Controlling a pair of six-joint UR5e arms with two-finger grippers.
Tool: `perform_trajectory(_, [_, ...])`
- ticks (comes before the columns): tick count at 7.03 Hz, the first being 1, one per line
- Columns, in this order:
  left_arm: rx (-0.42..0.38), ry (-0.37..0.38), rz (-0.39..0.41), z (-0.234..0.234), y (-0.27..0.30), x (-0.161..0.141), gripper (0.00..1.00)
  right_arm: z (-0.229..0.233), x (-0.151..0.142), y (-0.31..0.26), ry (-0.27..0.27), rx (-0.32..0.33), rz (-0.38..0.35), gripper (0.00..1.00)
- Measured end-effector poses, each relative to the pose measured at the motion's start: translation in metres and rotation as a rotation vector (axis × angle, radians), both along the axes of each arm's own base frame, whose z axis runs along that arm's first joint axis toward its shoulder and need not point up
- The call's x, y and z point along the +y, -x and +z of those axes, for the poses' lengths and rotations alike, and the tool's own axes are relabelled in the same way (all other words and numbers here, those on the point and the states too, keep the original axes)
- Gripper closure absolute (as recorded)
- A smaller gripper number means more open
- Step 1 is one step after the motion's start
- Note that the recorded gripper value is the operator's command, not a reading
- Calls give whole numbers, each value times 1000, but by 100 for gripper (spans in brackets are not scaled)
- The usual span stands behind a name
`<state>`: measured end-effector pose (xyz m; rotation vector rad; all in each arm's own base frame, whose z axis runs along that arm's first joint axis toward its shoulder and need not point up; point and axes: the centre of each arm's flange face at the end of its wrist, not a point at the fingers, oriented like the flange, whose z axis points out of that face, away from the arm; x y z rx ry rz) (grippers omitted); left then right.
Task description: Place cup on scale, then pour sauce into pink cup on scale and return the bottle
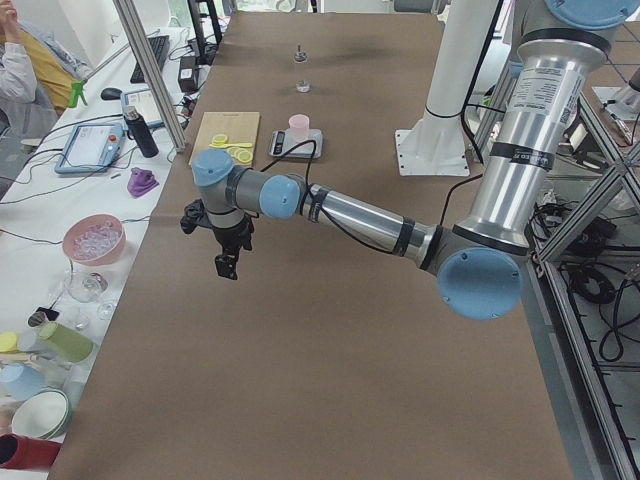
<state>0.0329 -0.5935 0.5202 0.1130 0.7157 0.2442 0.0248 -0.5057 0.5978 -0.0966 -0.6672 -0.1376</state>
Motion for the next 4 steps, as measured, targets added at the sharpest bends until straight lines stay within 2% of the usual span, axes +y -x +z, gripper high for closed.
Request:
perform_trajectory(1, [11, -15, 24, 24, 24, 12, 2, 1, 1, -1, 3, -2, 3, 0])
perform_trajectory(3, [95, 17, 1, 66, 61, 53, 2, 2, 2, -4, 5, -4, 8, 0])
perform_trajectory(4, [113, 22, -10, 73, 67, 61, 2, 1, 2, -4, 4, -5, 9, 0])
